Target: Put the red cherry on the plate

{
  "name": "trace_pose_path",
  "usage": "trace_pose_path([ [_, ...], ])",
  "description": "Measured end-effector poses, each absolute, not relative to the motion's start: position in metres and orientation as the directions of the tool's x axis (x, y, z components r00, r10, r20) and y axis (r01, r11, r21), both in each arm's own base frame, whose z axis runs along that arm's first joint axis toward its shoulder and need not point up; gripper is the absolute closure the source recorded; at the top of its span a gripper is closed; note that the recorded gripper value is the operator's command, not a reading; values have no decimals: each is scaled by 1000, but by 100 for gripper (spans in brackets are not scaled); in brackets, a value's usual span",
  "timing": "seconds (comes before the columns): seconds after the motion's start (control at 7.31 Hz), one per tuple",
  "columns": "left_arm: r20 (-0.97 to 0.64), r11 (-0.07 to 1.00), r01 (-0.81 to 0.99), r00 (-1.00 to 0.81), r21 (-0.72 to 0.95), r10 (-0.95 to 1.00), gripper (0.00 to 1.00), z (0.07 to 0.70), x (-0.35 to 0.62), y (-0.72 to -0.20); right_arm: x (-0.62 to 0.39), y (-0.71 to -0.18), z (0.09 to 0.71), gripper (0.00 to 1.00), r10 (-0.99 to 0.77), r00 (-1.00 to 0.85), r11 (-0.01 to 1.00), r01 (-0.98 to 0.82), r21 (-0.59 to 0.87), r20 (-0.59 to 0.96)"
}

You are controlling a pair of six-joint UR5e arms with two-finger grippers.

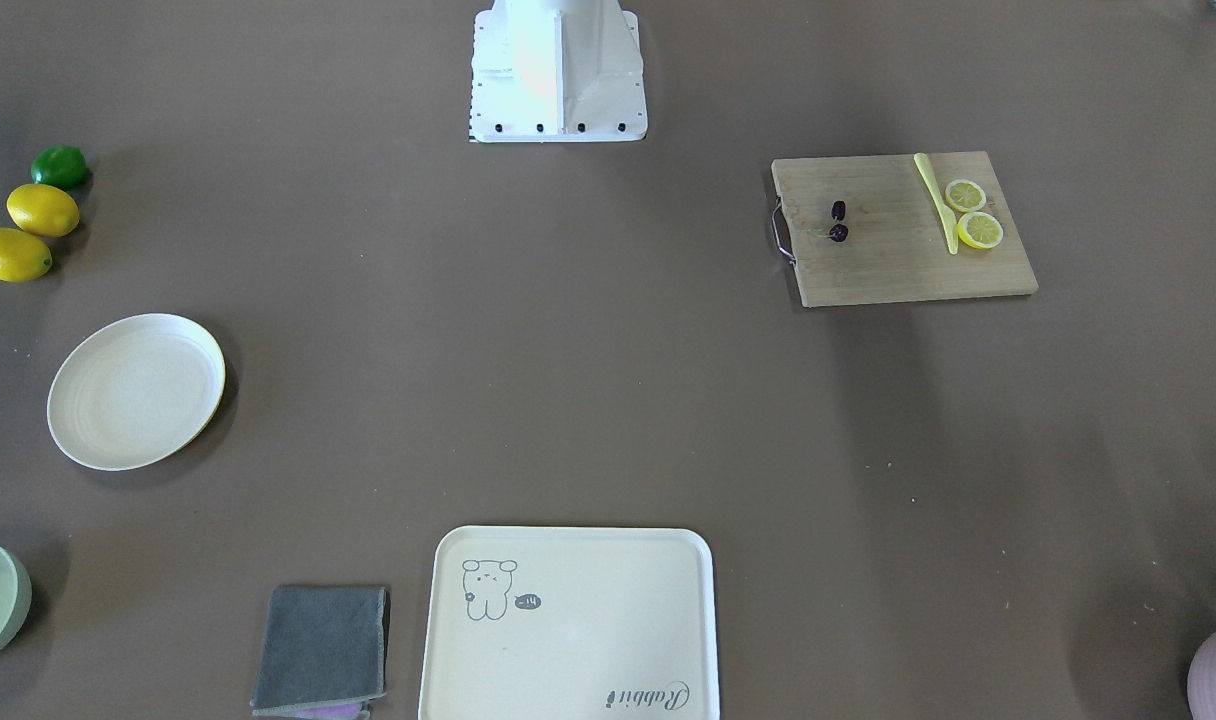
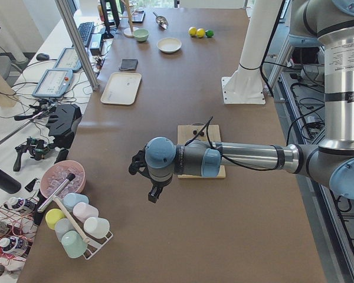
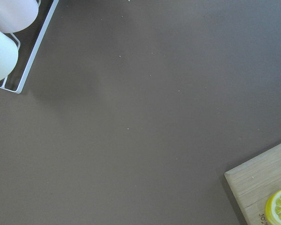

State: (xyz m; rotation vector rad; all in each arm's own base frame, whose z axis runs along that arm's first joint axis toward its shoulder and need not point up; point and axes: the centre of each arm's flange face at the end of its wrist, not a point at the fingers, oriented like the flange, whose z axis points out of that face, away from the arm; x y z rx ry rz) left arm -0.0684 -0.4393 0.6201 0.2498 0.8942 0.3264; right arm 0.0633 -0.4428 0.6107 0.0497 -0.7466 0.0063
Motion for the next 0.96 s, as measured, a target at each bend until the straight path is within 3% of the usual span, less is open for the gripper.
trace_pose_path([
  [0.96,-730,921,-215,562,325,389,2,625,-46,-434,61,-446,606,0,-21,720,998,-23,54,694],
])
